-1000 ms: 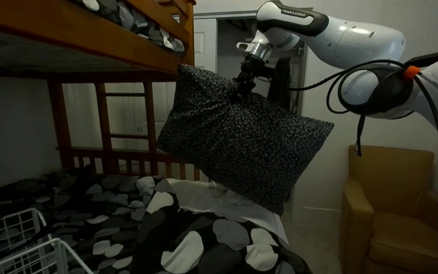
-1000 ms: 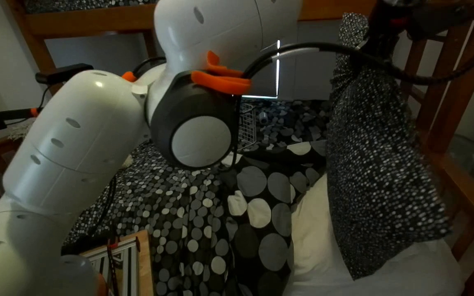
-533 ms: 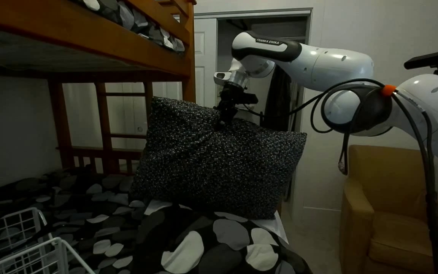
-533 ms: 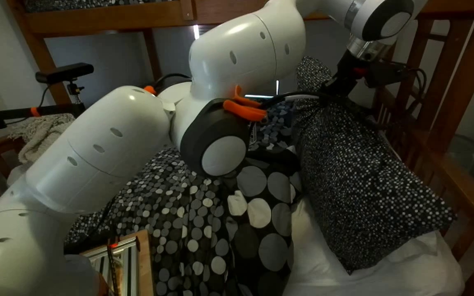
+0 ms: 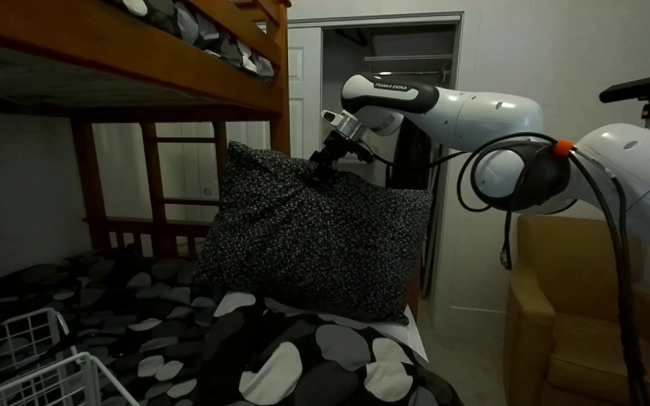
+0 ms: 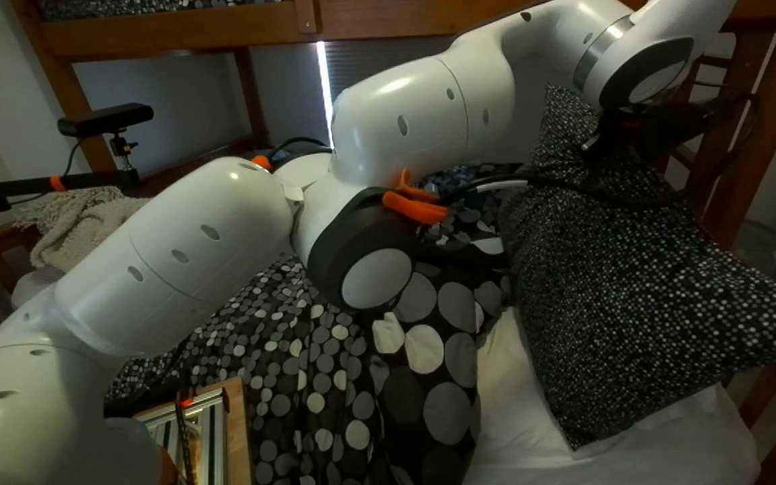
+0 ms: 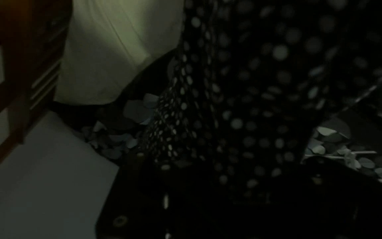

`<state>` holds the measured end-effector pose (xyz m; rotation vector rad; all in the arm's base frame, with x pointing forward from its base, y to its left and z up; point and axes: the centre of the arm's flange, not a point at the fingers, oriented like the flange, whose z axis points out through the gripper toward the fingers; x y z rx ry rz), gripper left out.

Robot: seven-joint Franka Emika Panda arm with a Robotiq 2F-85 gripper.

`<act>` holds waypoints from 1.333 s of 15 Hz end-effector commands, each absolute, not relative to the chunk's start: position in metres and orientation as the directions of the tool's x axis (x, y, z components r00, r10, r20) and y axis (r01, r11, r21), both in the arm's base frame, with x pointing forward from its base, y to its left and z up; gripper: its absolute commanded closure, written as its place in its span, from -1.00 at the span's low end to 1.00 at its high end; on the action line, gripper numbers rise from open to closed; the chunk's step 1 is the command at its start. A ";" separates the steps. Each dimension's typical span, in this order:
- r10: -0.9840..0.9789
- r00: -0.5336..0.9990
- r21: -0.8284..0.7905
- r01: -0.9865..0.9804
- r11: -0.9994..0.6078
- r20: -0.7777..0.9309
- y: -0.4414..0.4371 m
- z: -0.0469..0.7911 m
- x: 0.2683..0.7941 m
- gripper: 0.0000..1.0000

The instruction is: Move the pillow to the right

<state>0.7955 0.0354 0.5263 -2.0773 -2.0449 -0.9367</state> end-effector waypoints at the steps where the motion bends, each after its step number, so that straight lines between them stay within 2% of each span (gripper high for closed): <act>1: 0.918 -0.118 0.523 0.846 -0.106 0.377 0.032 0.526 0.874 0.22; 9: 0.959 -0.081 0.822 0.538 -0.186 0.271 0.018 0.546 0.885 -0.97; 11: 0.963 0.012 0.732 0.648 -0.212 0.268 0.010 0.549 0.867 -1.00; 16: 0.983 0.029 0.568 0.813 -0.127 0.179 -0.026 0.556 0.786 -1.00; 20: 0.990 0.073 0.385 0.916 -0.113 0.118 -0.064 0.564 0.744 -1.00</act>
